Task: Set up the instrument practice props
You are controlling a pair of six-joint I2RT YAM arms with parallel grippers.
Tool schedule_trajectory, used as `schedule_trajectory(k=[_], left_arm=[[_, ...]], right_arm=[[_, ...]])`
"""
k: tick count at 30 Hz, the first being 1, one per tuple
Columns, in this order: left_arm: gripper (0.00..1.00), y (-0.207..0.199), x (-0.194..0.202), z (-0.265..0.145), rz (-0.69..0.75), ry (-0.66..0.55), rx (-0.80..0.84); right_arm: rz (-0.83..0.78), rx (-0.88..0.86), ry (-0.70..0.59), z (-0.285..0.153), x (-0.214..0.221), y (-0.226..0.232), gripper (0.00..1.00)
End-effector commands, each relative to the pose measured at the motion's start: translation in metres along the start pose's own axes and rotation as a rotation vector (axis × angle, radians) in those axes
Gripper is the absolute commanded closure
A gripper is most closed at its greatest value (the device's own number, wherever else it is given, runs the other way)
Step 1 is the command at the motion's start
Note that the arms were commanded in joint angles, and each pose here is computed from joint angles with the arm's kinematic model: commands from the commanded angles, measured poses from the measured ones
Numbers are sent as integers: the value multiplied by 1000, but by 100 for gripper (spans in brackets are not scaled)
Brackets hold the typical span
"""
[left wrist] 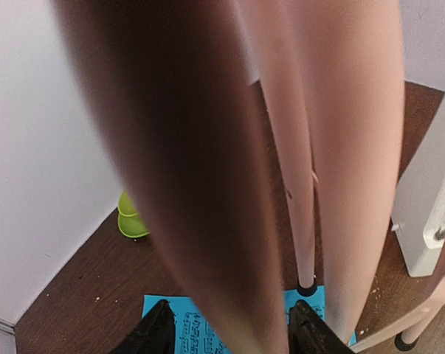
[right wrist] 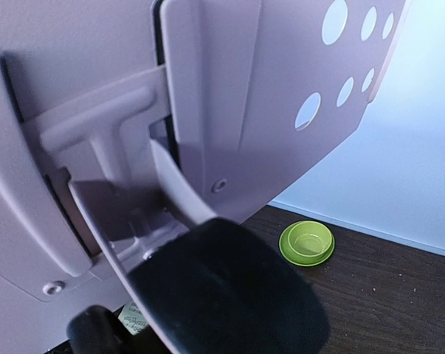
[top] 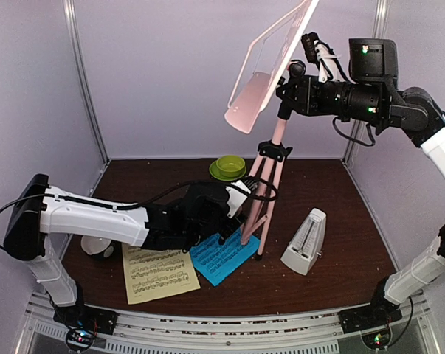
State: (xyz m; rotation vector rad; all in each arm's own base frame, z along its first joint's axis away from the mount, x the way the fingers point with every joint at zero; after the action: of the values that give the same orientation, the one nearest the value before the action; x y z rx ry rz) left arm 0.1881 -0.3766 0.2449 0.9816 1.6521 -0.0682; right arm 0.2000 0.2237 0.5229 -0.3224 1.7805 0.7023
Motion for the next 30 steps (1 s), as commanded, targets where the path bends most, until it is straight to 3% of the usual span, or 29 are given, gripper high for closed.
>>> schedule_trajectory(k=[1,8,11,17,26,30], left_arm=[[46,18,-36,-1,-77,-31,-122],[48,20,-55,-3,-85,-84,-91],[69,14,-53,0,7,-95,-41],[100,3,-32,-10,286,-141,95],[100,-13,17,-24,692,-177,253],[100,-6,12,-24,662,-177,187]], right_arm=[[146,-152,-393,-61,-69,16,100],[141,-148,-380,-58,-66,19,100],[140,-149,-381,-58,-67,19,100],[126,-144,-377,-61,-70,20,100],[96,-137,-374,-68,-81,22,100],[92,-127,-372,-69,-82,21,100]])
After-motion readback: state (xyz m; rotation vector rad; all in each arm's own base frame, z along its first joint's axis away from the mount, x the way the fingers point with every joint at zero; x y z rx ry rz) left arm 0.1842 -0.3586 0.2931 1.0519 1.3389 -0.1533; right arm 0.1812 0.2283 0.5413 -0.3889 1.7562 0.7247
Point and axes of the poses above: each gripper's point midway between its finger pads, its own z axis out along the fingers, its own y axis along the line the jaws close on, x = y × z, the point moved 10 cm from there along -z, back along the fingers, and after that the axes turned 5 degrees about z, right-handed, at the moved point
